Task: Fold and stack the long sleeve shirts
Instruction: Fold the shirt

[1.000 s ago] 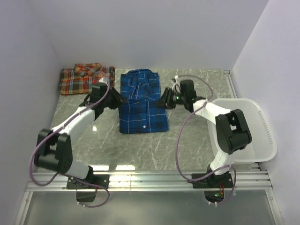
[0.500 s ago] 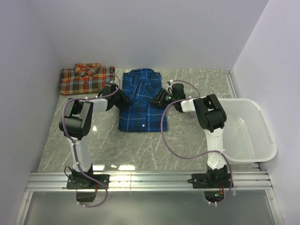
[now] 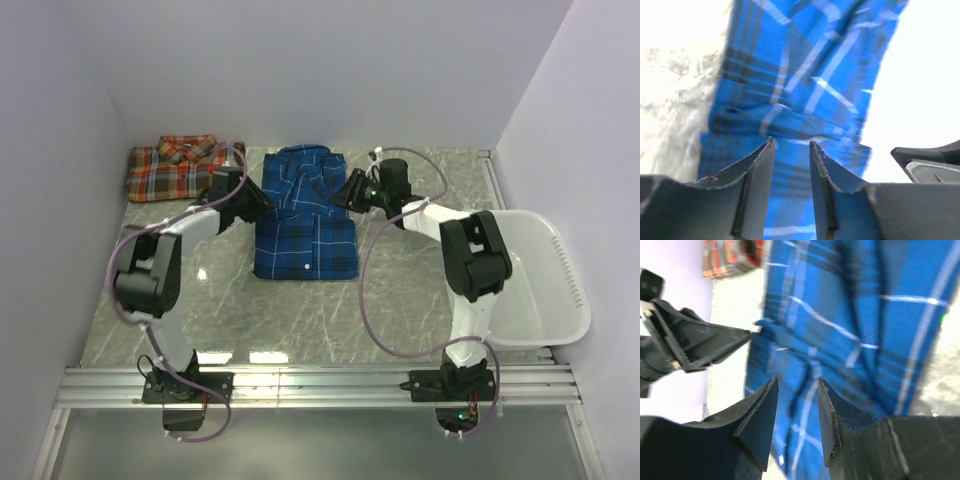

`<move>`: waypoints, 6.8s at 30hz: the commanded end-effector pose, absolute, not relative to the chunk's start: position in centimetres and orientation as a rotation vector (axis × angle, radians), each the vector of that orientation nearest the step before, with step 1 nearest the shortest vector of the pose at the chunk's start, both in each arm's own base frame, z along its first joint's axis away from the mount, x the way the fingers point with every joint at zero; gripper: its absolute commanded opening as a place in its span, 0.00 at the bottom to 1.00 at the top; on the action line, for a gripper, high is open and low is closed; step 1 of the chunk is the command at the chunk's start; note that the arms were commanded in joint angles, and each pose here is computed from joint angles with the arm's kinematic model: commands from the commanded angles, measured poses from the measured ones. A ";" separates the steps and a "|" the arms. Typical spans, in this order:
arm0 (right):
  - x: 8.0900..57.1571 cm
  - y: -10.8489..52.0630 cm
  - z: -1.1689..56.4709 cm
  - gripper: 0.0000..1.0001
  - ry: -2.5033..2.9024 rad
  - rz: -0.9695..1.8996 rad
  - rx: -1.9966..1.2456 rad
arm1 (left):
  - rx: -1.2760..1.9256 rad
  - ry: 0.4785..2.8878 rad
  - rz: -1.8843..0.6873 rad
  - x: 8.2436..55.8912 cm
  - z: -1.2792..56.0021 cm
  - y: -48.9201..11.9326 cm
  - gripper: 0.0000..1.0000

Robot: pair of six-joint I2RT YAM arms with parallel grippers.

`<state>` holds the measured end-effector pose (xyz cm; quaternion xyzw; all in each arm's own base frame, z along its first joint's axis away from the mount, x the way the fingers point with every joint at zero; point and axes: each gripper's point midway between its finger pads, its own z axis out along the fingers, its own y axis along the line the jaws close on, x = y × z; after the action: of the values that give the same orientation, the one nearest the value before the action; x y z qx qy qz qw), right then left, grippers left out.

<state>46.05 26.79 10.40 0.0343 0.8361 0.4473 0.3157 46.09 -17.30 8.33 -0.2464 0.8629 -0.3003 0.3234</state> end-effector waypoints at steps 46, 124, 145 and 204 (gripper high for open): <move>33.3 32.1 12.6 0.49 2.358 0.833 -0.343 | -0.538 2.367 -0.827 29.5 5.1 -16.0 0.79; 35.9 29.6 1.3 0.47 2.706 0.855 -0.277 | -0.228 2.265 -0.965 32.9 7.5 -23.8 0.69; 35.8 29.7 0.8 0.47 2.716 0.873 -0.271 | -0.367 2.353 -0.938 31.1 5.8 -22.7 0.69; 35.3 29.3 6.4 0.47 2.588 0.895 -0.283 | -0.313 2.453 -0.978 29.2 11.6 -19.8 0.55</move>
<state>35.75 29.74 3.64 -0.0961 0.9301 0.3126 0.1672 26.39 -21.86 10.40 -0.0800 0.8970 -0.3902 0.1918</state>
